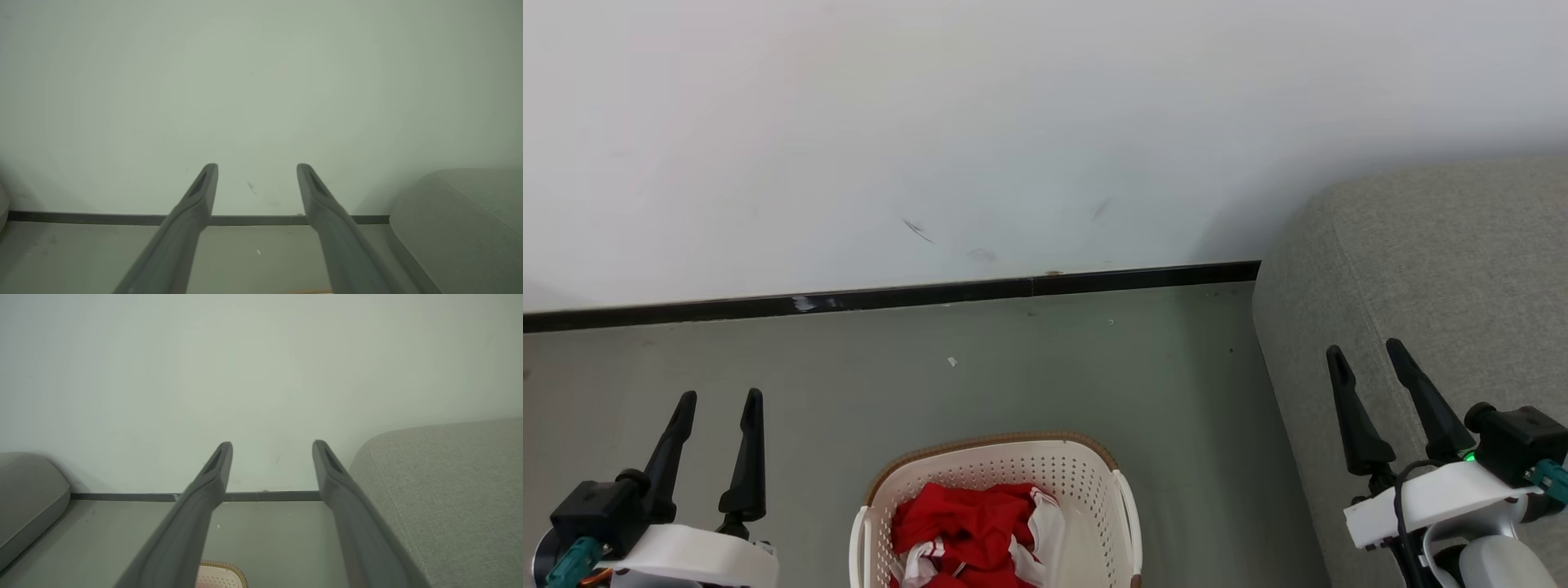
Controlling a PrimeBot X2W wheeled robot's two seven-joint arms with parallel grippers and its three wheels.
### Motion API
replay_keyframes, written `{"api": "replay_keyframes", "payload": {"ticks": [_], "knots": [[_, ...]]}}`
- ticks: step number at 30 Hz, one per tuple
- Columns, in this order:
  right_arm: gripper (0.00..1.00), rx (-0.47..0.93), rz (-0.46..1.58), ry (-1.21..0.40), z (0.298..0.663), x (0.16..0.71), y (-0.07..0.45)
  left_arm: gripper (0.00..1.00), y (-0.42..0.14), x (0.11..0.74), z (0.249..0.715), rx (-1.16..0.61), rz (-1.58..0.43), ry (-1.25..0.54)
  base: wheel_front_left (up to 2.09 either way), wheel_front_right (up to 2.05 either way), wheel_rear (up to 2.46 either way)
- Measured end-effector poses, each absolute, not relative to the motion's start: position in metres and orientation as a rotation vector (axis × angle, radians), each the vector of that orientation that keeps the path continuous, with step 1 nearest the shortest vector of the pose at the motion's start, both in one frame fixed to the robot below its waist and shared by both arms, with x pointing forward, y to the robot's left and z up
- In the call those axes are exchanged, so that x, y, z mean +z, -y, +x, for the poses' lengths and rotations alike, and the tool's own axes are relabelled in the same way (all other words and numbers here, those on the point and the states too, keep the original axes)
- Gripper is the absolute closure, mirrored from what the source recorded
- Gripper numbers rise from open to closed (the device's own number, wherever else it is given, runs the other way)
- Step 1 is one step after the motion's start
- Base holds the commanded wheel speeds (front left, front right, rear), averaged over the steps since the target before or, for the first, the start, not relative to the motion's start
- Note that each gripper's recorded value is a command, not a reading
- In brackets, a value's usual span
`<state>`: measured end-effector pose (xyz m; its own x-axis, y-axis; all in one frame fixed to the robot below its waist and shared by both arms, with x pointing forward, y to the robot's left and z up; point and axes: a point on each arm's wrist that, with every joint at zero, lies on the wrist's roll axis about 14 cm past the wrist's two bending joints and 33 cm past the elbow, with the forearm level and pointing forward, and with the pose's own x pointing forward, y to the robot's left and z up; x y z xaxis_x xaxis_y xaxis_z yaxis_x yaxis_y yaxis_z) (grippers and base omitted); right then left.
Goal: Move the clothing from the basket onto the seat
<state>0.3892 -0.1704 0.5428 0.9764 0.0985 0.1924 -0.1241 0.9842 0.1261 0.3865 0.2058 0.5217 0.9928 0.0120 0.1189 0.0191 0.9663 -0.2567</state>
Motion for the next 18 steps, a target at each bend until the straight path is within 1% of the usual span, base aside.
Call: {"api": "replay_keyframes", "payload": {"ticks": [18], "knots": [[0.0, 0.097, 0.157, 0.104, 0.398, 0.513, 0.169, 0.0, -0.189, 0.491, 0.407, -0.045, -0.284, 0.031, 0.0, 0.0, 0.0]]}}
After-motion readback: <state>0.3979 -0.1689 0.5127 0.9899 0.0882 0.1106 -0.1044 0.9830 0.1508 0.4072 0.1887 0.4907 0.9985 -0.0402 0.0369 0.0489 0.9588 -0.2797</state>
